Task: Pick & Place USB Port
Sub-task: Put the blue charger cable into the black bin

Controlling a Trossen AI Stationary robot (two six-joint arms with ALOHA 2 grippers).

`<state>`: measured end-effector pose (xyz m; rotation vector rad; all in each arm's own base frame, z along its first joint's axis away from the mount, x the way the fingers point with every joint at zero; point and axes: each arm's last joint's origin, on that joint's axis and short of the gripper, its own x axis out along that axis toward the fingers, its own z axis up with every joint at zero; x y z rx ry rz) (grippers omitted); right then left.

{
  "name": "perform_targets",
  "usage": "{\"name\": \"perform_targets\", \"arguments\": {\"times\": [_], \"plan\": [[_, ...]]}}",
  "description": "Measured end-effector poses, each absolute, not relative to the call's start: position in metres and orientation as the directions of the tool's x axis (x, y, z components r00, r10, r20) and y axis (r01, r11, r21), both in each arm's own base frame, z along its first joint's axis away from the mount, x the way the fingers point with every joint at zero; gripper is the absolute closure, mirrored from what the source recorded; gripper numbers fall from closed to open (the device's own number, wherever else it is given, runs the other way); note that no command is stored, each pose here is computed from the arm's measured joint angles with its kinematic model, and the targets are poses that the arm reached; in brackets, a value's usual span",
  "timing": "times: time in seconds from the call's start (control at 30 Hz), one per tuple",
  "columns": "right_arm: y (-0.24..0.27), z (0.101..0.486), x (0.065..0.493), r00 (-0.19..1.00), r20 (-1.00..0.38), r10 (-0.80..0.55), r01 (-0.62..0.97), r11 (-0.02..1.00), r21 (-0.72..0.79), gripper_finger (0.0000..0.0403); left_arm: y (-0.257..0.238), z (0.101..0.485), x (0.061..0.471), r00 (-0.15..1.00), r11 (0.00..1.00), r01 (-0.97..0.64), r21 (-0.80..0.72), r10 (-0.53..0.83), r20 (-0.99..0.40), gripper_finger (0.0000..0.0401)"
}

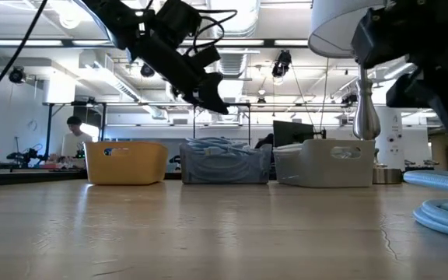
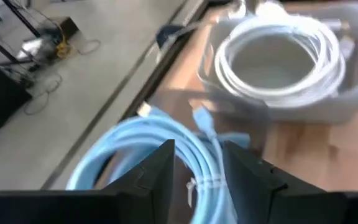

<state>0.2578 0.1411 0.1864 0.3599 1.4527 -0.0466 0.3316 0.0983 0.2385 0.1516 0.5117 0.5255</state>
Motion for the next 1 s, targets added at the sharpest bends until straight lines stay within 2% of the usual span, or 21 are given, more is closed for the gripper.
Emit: {"name": "perform_targets", "arguments": {"times": [0.13,0.27,0.43,0.63,0.87,1.0], "plan": [[0.149,0.179,0.257,0.171,-0.956,0.239,0.240,0.931,0.276,0.0307,0.095,0.233,0.329,0.718,0.867,-0.426,0.258,0.498,-0.486,0.0263],[0.151,0.170,0.255,0.204,-0.944,0.258,0.304,0.900,0.312,0.0303,0.092,0.228,0.327,0.694,0.872,-0.425,0.243,0.487,-0.531,0.0265],[0.148,0.157,0.248,0.214,-0.956,0.200,0.376,0.886,0.270,0.0295,0.088,0.229,0.328,0.702,0.878,-0.421,0.226,0.474,-0.531,0.0266],[0.151,0.152,0.243,0.221,-0.955,0.200,0.412,0.868,0.277,0.0279,0.089,0.230,0.329,0.710,0.877,-0.426,0.223,0.477,-0.518,0.0266],[0.166,0.148,0.242,0.325,-0.912,0.250,0.331,0.873,0.357,0.0262,0.089,0.230,0.329,0.711,0.877,-0.427,0.222,0.477,-0.516,0.0266],[0.168,0.143,0.236,0.338,-0.917,0.212,0.263,0.914,0.309,0.0254,0.089,0.230,0.329,0.711,0.877,-0.427,0.222,0.477,-0.516,0.0265]]}}
